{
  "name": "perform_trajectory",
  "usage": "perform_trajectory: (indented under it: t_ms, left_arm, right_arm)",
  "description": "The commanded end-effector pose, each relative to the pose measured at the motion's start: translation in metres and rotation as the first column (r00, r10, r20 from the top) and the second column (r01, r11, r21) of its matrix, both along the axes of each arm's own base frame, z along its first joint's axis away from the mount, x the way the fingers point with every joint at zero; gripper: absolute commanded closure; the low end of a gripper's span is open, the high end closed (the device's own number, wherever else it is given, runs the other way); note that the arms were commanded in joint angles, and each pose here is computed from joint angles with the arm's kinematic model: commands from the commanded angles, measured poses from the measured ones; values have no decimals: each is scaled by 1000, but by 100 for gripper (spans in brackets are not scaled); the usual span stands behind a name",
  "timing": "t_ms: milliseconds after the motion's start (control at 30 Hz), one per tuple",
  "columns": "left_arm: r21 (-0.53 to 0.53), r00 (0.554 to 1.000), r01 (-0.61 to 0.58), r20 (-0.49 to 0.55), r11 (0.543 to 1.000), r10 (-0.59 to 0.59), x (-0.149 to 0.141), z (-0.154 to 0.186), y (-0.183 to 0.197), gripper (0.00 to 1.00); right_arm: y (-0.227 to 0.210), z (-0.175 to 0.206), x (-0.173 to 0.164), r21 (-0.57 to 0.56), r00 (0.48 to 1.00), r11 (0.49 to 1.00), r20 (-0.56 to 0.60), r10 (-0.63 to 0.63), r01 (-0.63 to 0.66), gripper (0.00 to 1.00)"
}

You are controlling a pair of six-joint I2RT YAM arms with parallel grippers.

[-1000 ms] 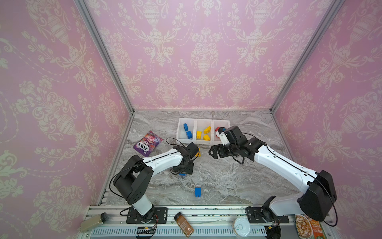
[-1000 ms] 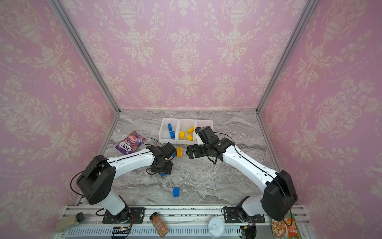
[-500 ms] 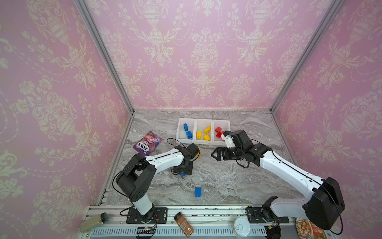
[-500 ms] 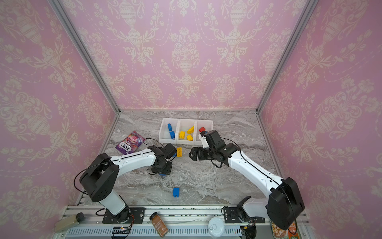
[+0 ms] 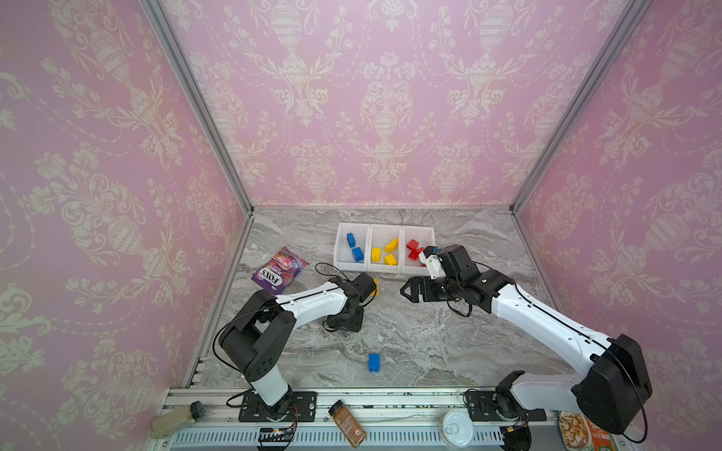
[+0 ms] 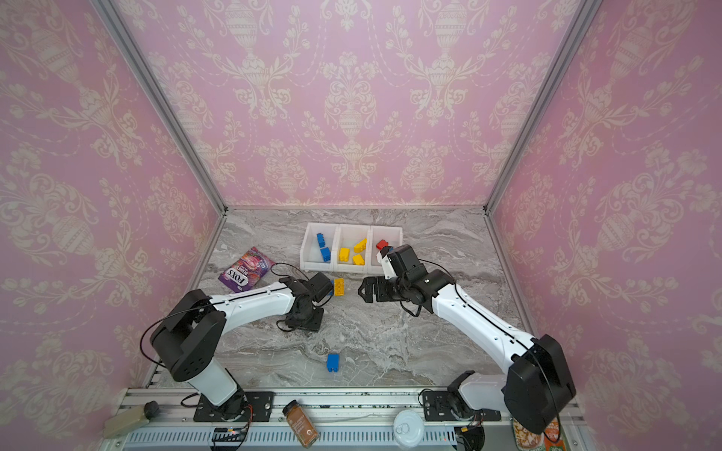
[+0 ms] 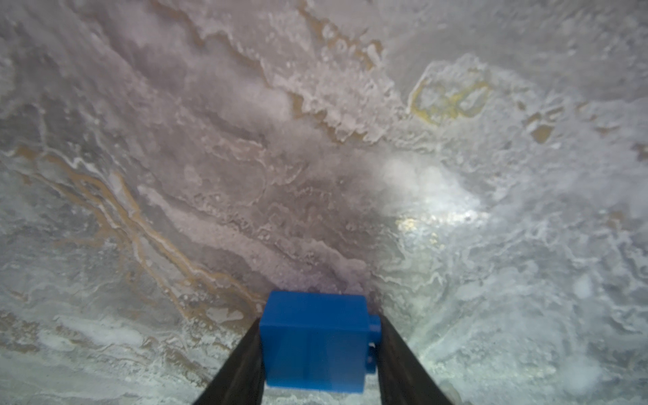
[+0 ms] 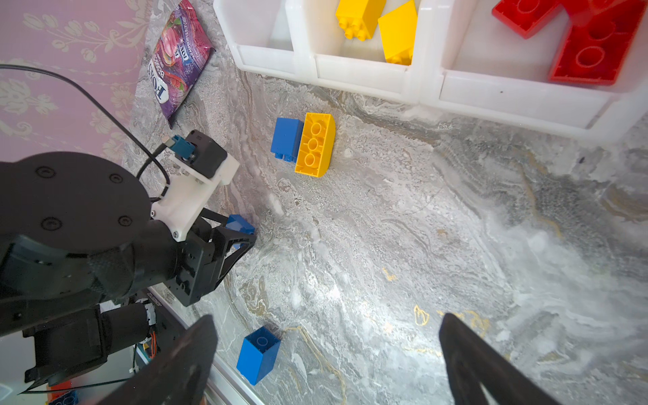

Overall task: Sort the legos into containers by color
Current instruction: Pick up the lego from the center of the table.

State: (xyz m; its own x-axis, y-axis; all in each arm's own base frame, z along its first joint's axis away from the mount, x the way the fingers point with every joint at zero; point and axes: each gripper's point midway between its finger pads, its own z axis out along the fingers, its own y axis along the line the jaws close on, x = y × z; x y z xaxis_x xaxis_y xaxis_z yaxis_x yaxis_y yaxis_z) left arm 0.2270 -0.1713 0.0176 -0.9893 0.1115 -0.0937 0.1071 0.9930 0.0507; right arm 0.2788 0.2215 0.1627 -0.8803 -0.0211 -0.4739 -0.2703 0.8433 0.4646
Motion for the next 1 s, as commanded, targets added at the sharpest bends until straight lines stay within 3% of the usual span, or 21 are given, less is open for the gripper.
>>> perform_trajectory:
  t_ms: [0,267,533,733,967]
  left_arm:
    - [39,1000,7,-27,999,-6,-7,-8,7,54]
    - [35,1000,15,11,999,-16,1,7,5,59]
    - [4,994,37,99,999,-38,25,46,-8,62]
    - [-21,979,63,193,998,-58,58,82,-23,62]
    - [-51,949,65,313,997,-46,119,117,-31,63]
  right_arm:
    - [-3,10,-1,22,1000,1000,15,-11,10,0]
    - [-7,10,-2,20,1000,1000,17,-18,17,0]
    - [-11,9,-4,21,999,999,19,-28,28,0]
    - [-14,10,-7,25,999,999,23,-36,36,0]
    - [-18,13,-10,36,998,998,31,-54,53,0]
